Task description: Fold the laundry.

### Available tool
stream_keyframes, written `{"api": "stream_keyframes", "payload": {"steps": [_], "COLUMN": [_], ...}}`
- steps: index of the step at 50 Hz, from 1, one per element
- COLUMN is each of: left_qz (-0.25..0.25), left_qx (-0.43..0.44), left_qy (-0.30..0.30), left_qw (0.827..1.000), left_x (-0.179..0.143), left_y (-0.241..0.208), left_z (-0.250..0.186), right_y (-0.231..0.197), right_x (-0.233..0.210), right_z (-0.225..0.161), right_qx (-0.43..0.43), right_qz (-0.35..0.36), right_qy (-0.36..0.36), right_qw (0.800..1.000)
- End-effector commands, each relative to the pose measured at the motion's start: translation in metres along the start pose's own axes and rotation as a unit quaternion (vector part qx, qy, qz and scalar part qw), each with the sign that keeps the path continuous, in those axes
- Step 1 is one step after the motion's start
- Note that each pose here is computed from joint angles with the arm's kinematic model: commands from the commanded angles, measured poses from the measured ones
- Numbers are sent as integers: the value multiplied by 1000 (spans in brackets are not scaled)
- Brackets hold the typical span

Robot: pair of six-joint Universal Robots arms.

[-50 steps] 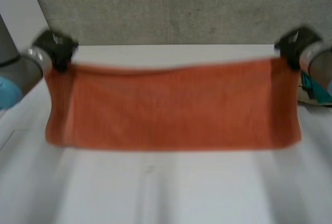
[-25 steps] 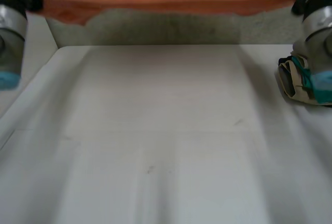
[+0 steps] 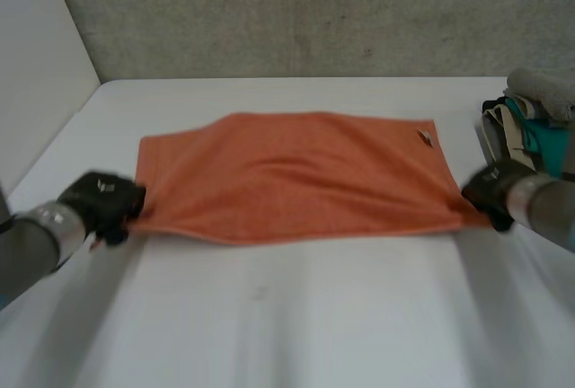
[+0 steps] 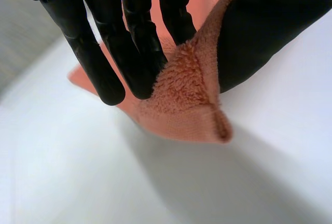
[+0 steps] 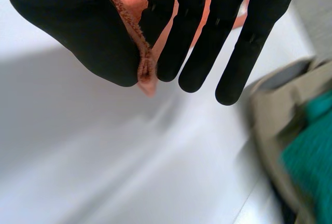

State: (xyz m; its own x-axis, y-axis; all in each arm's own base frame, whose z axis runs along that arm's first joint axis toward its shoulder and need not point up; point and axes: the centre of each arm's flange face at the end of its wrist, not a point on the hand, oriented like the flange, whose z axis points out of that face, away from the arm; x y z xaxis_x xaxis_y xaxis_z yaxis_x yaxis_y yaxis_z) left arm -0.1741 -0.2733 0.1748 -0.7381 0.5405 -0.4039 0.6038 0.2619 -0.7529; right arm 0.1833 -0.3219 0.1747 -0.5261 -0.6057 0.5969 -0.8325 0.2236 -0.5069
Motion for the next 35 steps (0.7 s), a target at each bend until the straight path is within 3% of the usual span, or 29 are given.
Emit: {"api": "stream_keyframes", "payload": {"steps": [1,4,7,12,17,27,35], "left_qz": [62,89,105,94,90,97,107], "left_qx": [-80,-44,3,61,107,101,99], "left_qy": [128,132,96,-6,-90,-108,-127], "left_qw": [987,986,990,994,986,984,981], "left_x": [23,20,7,-23,-47,-45,-45], "left_y": [17,10,-3,-28,-54,-59,-52], "left_z": [-60,-58,-44,10,60,136,165], "right_y": [23,24,24,7,-9,-38,-54], "right_x": [-7,-4,5,36,42,41,39], "right_z": [-55,-52,-31,13,49,121,148], "right_qx": [-25,-12,2,50,91,164,211], "right_qz": [-112,-118,-87,-3,27,41,34], "right_qy": [-57,-41,-5,93,137,214,251], "right_qw": [992,992,996,994,986,962,944]}}
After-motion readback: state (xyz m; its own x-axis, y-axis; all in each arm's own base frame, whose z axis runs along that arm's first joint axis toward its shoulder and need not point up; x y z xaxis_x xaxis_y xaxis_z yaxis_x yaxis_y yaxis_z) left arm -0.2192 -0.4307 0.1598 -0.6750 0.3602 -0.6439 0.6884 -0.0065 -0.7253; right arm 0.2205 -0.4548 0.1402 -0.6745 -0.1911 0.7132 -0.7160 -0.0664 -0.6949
